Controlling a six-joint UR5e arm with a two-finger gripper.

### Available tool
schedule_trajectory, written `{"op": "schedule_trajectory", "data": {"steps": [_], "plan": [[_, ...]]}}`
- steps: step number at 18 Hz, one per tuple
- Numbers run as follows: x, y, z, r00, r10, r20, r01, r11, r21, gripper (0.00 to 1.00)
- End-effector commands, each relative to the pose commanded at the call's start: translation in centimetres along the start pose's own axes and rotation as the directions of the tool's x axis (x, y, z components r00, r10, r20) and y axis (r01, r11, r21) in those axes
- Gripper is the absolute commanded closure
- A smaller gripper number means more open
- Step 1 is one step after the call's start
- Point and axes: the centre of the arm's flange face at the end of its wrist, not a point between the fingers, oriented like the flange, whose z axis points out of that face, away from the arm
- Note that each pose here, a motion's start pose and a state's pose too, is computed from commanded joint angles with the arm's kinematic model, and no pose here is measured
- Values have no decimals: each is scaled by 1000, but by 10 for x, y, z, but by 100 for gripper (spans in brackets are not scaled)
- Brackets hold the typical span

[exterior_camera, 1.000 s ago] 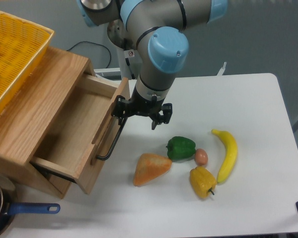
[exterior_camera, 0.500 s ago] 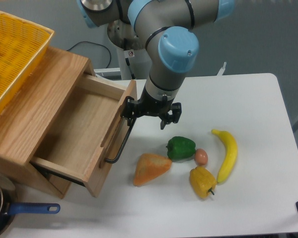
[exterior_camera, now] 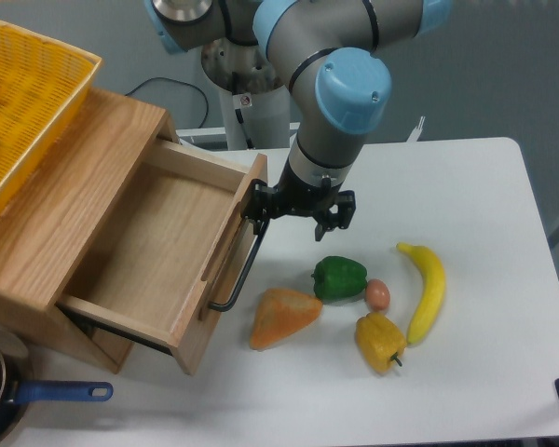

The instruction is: Slide open the top drawer

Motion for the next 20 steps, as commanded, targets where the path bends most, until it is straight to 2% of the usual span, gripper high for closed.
{"op": "schedule_trajectory", "data": {"steps": [20], "plan": [[-15, -9, -8, 1000, -11, 9, 11, 1000, 19, 0]]}}
